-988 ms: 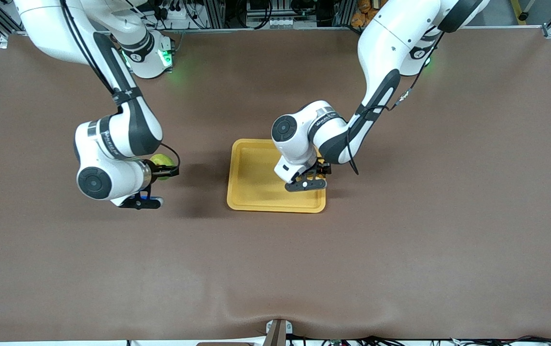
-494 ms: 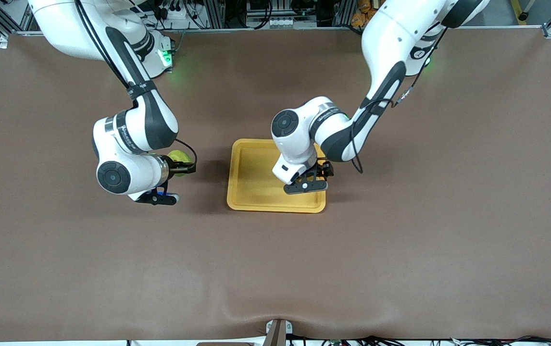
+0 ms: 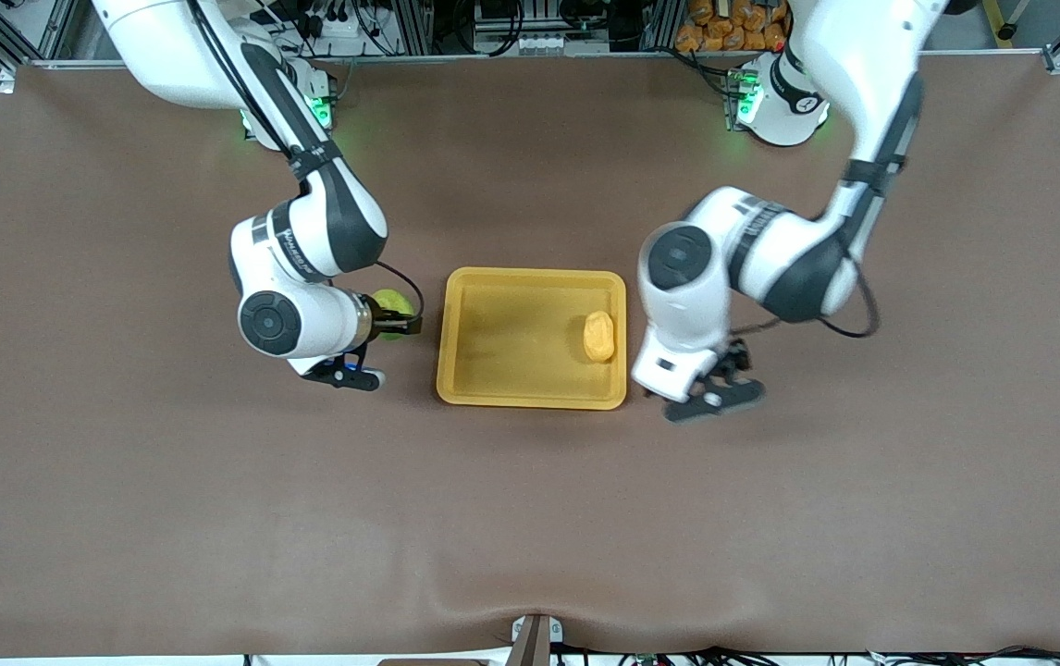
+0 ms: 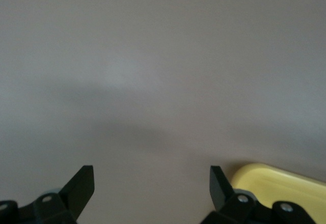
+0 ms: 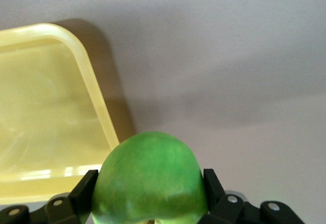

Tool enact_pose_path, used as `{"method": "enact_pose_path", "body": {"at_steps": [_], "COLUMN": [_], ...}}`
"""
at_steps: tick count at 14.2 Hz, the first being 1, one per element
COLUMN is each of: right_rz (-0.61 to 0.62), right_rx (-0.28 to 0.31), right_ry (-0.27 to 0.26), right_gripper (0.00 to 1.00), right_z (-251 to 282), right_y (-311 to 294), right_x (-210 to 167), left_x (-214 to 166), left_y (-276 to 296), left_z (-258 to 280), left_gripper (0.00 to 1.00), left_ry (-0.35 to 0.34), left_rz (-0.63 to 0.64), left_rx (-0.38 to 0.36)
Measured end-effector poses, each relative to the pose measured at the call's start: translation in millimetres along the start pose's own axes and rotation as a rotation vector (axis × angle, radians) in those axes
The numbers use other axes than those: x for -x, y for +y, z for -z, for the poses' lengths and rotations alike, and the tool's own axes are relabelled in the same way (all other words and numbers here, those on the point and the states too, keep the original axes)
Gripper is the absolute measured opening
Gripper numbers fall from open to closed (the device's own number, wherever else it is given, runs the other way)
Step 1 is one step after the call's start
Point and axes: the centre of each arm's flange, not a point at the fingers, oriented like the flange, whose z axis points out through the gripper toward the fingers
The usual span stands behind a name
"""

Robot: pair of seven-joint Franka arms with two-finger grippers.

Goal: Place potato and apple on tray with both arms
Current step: 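Move the apple into the tray with the right gripper while the left gripper withdraws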

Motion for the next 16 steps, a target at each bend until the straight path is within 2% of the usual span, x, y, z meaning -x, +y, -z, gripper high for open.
{"method": "enact_pose_path", "body": {"at_steps": [3,8,11,13,16], "right_rz": [-0.058,-0.118,-0.145,-0.158,-0.162], "right_rx": [0.003,0.011,0.002,-0.011,-0.022], "right_ry": [0.012,0.04,0.058,0.051,0.052], "right_gripper": [0.88,0.88,0.88,0.88,0.88], "right_z": [-18,-48,-71,-84,-94], "right_y": [-29,-81,-95,-101,-107], "right_x": [8,20,20,22,22], "left_x": [-26,-24,-41,-53,-58], "left_y": [-29,-35,-80,-121,-171], "left_z": [9,50,75,90,109], "left_gripper": [1.0,1.0,1.0,1.0,1.0], "left_ry": [0.018,0.021,-0.013,-0.038,-0.069], "left_rz": [-0.001,0.022,0.009,-0.004,-0.054], "left_rx": [0.013,0.052,0.077,0.091,0.149]}}
